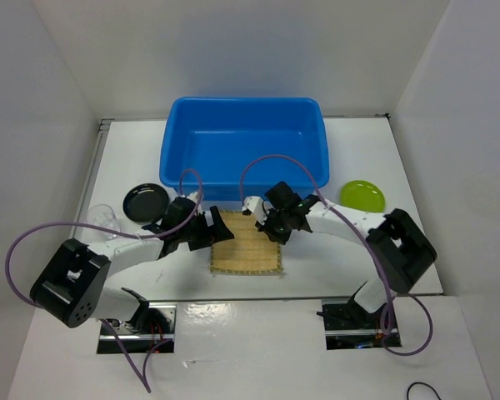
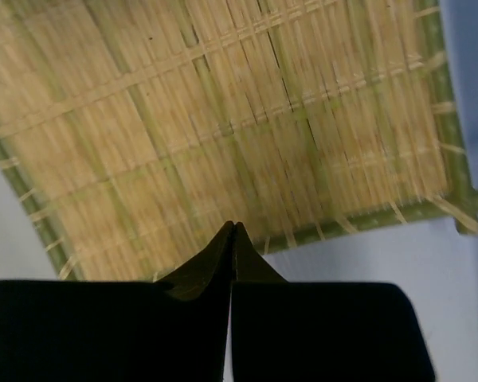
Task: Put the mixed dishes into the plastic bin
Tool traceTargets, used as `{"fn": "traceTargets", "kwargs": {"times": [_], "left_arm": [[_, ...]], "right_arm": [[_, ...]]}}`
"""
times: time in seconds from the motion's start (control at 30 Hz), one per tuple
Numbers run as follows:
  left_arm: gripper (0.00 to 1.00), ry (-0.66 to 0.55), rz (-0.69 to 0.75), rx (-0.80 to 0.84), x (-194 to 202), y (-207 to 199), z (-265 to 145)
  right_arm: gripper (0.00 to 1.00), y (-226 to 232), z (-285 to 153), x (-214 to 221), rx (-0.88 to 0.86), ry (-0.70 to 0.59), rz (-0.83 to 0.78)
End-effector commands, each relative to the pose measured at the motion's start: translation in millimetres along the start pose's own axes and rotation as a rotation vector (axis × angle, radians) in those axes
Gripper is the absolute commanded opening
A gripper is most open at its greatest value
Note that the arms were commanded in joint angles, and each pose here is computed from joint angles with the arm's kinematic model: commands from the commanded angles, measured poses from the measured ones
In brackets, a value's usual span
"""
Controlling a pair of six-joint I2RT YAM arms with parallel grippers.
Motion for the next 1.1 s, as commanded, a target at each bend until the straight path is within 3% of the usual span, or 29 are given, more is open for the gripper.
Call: {"fn": "traceTargets", "kwargs": {"times": [0.0,0.2,0.37,0.43,0.5,0.6,0.63,0.77,0.97,1.07], "left_arm": [[1.00,0.084,-0.017,-0.135,22,32,9],[1.00,0.120,-0.024,-0.112,31,35,16],[1.00,0.143,-0.027,0.072,38,24,23],[0.95,0.194,-0.004,0.145,48,19,27],[0.87,0.227,0.003,0.172,54,18,31],[0.64,0.261,0.017,0.220,56,15,35],[0.51,0.262,0.022,0.234,54,11,35],[0.21,0.263,0.031,0.265,52,7,32],[0.21,0.244,0.053,0.296,48,-3,30],[0.13,0.237,0.067,0.314,48,-7,30]], "right_arm": [[0.00,-7,22,1,0.046,0.008,0.018],[0.00,-15,48,24,0.107,0.139,0.081],[0.00,-12,52,24,0.075,0.150,0.086],[0.00,-12,50,22,0.070,0.139,0.085],[0.00,-10,51,26,0.066,0.147,0.087],[0.00,-10,47,22,0.062,0.126,0.075],[0.00,-13,46,23,0.061,0.123,0.087],[0.00,-21,36,19,0.059,0.077,0.115],[0.00,-25,34,23,0.046,0.075,0.130],[0.00,-27,33,25,0.047,0.084,0.131]]}}
Point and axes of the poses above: each gripper's point midway between its finger pads, its own z axis out along the fingers, its own y axis along the line the jaws close on, x = y × z, the point moved 7 cm from there along -z, back along the fingers, and after that the axes turned 1 degree about -z, right-handed, at the moved point
